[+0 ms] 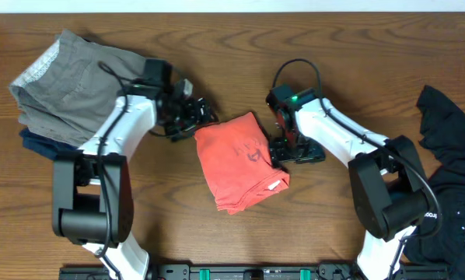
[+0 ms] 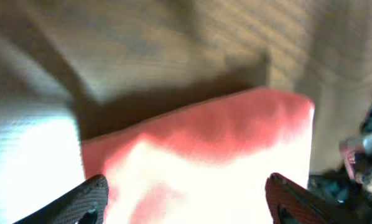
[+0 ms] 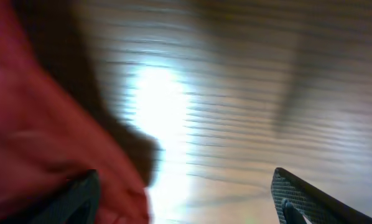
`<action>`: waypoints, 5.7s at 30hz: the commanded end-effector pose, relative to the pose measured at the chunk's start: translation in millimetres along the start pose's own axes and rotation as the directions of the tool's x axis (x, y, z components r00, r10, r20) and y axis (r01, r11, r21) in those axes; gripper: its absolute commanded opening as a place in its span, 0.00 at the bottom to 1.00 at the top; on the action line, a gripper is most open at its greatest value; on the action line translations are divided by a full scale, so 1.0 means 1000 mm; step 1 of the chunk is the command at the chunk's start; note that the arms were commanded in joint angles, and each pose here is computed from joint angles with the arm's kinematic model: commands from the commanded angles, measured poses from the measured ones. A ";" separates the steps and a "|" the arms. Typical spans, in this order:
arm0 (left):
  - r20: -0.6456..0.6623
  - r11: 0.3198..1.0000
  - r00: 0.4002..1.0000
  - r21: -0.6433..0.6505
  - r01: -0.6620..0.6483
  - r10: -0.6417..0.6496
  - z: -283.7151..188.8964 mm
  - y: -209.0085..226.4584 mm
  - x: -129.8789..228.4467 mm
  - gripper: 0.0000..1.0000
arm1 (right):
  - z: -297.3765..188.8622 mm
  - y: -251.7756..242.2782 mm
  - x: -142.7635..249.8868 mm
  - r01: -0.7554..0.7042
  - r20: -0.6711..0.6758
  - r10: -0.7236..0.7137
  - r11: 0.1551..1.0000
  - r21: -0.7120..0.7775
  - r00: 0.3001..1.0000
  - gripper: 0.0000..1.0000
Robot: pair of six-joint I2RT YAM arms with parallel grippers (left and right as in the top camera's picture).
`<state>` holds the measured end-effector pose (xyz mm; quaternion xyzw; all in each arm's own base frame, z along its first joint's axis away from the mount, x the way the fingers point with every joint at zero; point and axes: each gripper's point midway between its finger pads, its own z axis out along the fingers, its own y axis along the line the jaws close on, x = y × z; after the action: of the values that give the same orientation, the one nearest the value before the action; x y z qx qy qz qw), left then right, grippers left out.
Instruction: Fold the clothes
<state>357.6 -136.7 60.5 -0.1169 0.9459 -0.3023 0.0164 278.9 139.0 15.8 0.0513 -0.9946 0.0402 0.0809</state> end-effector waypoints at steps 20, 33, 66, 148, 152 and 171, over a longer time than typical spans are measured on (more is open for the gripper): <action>-0.307 0.974 0.949 0.225 -0.002 0.073 0.025 0.029 0.125 0.99 | -0.001 -0.142 -0.011 -0.376 -0.014 0.376 0.926 0.040 0.926 0.92; -0.227 0.974 0.967 0.216 -0.067 0.116 0.077 0.040 0.147 0.91 | -0.001 -0.140 -0.010 -0.376 -0.026 0.376 0.926 0.029 0.926 0.92; 0.588 0.907 0.722 -0.401 -0.131 0.364 -0.190 0.023 -0.102 0.06 | -0.001 -0.140 -0.004 -0.373 -0.048 0.374 0.927 0.037 0.926 0.92; 0.984 0.988 0.173 -0.066 0.140 0.041 -0.401 0.106 -0.177 0.06 | -0.002 -0.125 -0.002 -0.291 -0.080 0.287 0.956 -0.037 0.954 0.92; 0.981 0.969 0.193 -0.073 0.235 0.027 -0.392 0.127 -0.175 0.06 | -0.002 -0.125 -0.002 -0.291 -0.082 0.288 0.956 -0.036 0.954 0.92; 0.814 0.953 0.510 0.168 0.251 -0.278 -0.266 0.108 -0.183 0.06 | -0.002 -0.125 0.001 -0.301 -0.091 0.297 0.953 -0.033 0.951 0.92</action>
<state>479.1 160.3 195.7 -0.3994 0.7966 -0.1810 0.4161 291.7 14.9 20.1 -0.1029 -0.9860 0.0344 0.1262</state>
